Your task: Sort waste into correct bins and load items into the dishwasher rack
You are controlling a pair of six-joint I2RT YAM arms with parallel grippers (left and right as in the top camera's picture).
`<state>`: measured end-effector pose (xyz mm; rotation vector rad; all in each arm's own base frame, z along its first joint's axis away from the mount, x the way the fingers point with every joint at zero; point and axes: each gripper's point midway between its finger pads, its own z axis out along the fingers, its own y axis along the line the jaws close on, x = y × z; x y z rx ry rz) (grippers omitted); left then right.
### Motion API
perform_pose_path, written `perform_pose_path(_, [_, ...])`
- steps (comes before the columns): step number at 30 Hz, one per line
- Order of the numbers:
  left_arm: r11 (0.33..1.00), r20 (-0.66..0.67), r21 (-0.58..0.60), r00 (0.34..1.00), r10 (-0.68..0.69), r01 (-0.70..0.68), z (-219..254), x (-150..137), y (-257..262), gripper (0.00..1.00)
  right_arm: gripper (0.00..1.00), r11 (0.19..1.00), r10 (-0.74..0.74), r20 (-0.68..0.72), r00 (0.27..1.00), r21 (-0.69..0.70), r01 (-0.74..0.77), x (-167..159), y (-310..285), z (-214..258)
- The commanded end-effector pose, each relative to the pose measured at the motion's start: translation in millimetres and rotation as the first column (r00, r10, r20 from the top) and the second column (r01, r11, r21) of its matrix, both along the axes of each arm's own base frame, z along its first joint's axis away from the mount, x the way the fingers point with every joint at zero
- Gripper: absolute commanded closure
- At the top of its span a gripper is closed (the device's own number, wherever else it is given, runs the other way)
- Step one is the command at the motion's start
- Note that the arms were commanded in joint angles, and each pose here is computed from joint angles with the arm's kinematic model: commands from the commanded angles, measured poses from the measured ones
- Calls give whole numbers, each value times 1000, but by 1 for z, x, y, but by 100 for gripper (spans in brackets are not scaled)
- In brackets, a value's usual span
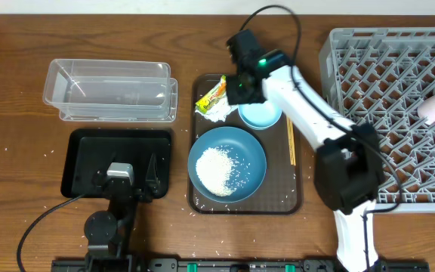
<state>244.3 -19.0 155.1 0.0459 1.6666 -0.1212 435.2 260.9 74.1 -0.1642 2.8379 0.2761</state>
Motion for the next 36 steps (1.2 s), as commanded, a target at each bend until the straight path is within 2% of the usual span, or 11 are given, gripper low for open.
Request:
perform_pose_path(1, [1000,-41,5,999,-17,17,-14,-1,-3,9,55,998,-24,-26,999,-62,22,-6,5,-28])
perform_pose_path(6, [1000,-41,5,999,-17,17,-14,-1,-3,9,60,995,-17,-65,998,-96,11,-13,6,-49])
perform_pose_path(12, [1000,-41,5,999,-17,17,-14,-1,-3,9,83,994,-19,-72,997,-107,11,-15,3,-49])
perform_pose_path(15, [1000,-41,5,999,-17,17,-14,-1,-3,9,98,994,-21,-77,997,-110,12,-17,1,-45])
perform_pose_path(17, [1000,-41,5,999,-17,17,-14,-1,-3,9,99,994,-23,-76,997,-110,14,-17,0,-34])
perform_pose_path(21, [1000,-41,4,999,-18,18,-14,-1,-3,9,99,996,-32,-48,998,-86,28,-13,-5,7])
perform_pose_path(28, [1000,-41,5,999,-17,17,-14,-1,-3,9,99,998,-70,101,992,2,70,-4,-43,133])
perform_pose_path(32, [1000,-41,5,999,-17,17,-14,-1,-3,9,99,993,-117,158,981,37,112,-12,-96,185])
perform_pose_path(36, [1000,-41,5,999,-17,17,-14,-1,-3,9,99,972,-236,165,958,21,236,-29,-180,216])
